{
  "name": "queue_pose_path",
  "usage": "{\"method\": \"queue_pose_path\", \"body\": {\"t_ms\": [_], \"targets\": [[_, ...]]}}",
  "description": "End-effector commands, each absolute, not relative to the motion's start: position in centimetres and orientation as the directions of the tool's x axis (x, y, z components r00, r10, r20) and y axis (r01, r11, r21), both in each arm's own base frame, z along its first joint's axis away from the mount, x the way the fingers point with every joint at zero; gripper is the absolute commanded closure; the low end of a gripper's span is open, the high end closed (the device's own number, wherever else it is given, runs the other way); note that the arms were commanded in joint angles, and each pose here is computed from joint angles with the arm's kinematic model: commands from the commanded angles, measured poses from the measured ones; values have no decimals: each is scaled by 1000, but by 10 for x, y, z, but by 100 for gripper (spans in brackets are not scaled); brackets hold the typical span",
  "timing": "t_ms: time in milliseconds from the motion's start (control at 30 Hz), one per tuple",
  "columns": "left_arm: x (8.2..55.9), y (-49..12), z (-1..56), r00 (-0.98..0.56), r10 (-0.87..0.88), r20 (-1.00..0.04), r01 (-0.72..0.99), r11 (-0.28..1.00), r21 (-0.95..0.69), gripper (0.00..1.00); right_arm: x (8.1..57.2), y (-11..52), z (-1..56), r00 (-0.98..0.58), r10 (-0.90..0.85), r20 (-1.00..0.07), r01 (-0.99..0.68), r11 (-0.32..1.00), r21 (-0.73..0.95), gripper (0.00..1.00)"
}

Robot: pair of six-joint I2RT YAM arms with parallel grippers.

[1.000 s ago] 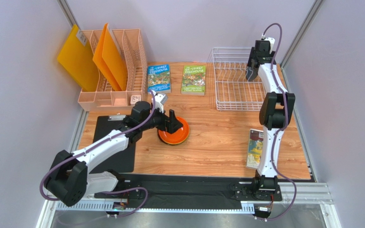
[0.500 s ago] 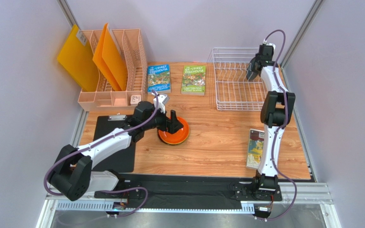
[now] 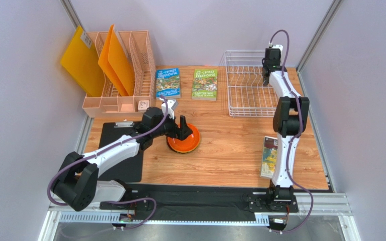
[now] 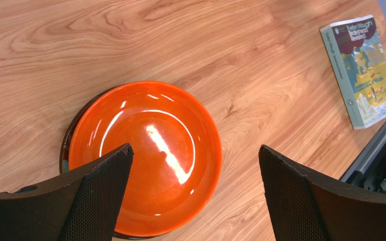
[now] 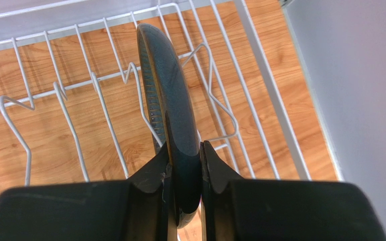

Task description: Unload the plates from the dish rack

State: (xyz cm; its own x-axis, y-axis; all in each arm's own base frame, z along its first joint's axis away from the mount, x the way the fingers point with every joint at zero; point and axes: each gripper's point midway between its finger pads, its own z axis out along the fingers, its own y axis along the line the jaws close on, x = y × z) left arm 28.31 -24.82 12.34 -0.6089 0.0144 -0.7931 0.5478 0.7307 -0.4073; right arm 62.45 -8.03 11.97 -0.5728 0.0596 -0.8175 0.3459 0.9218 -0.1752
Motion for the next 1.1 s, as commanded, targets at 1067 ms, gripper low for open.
{"method": "queue_pose_path", "body": {"t_ms": [1067], "targets": [[280, -257, 176, -575, -213, -790, 520, 650, -554, 1, 337, 124, 302, -449, 339, -827, -211, 859, 467, 100]]}}
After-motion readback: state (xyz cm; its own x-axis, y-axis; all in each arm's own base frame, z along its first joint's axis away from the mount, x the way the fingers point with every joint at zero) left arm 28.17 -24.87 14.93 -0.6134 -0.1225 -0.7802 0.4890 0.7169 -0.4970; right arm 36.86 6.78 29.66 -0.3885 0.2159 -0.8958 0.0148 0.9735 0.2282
